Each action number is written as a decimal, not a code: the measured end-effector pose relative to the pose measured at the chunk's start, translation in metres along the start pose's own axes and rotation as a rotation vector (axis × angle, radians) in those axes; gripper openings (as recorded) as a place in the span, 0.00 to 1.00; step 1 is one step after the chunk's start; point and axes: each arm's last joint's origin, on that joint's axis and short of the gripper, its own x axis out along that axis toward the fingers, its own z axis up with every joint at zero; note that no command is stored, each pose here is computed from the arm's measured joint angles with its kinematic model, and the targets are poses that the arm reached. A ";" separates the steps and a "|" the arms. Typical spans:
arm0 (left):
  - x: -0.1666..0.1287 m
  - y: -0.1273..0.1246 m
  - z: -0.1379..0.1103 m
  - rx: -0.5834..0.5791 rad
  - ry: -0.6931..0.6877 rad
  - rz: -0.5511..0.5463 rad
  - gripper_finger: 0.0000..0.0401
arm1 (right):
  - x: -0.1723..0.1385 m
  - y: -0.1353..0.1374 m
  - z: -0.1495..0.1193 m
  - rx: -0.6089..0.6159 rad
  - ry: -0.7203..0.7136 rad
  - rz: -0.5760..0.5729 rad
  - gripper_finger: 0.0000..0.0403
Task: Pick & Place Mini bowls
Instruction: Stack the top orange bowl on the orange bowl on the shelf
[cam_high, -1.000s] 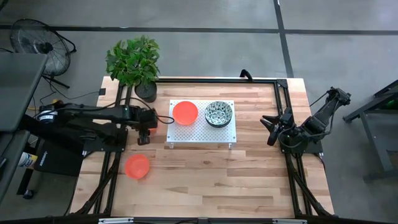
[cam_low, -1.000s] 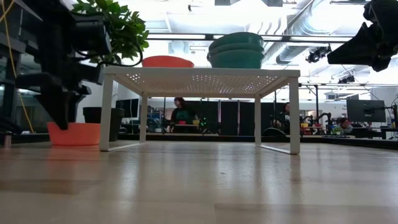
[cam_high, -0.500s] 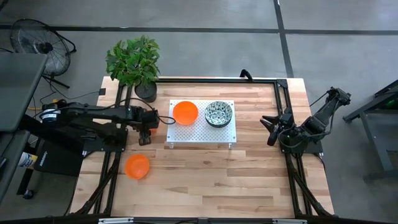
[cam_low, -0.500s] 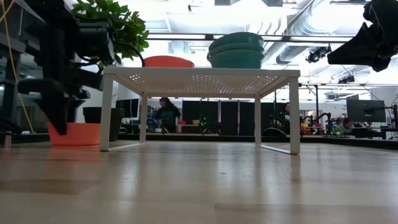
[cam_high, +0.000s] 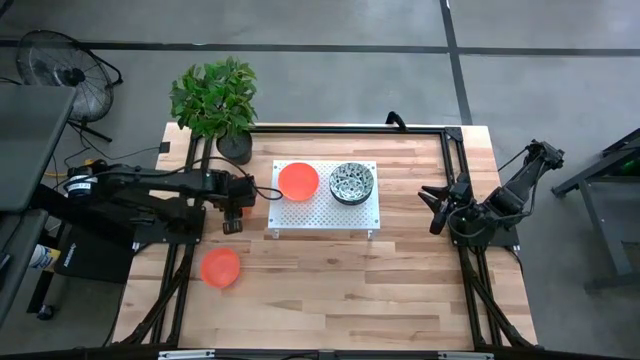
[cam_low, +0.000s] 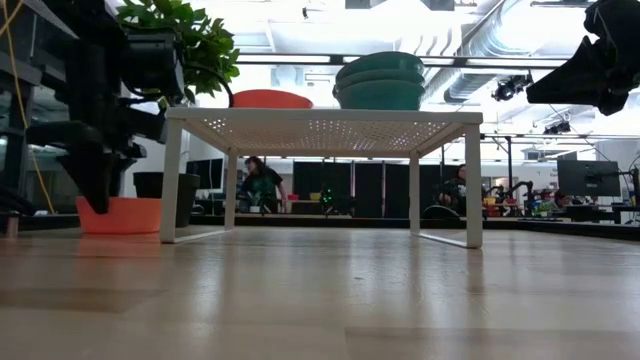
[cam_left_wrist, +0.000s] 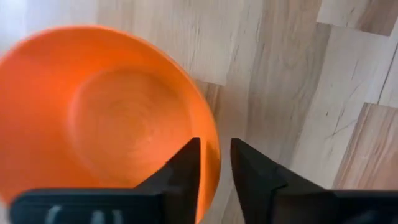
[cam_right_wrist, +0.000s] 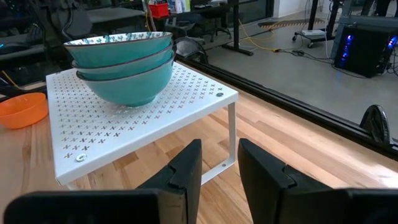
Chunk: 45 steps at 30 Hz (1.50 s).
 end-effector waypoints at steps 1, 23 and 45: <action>-0.002 0.000 0.001 0.003 -0.001 0.007 0.18 | 0.000 0.000 0.000 0.000 0.000 0.000 0.23; -0.018 0.001 0.005 0.035 0.037 -0.014 0.00 | 0.000 0.000 0.000 -0.007 0.013 0.011 0.23; -0.076 -0.029 0.017 0.132 0.023 0.065 0.00 | 0.000 0.000 0.000 -0.007 0.014 0.012 0.23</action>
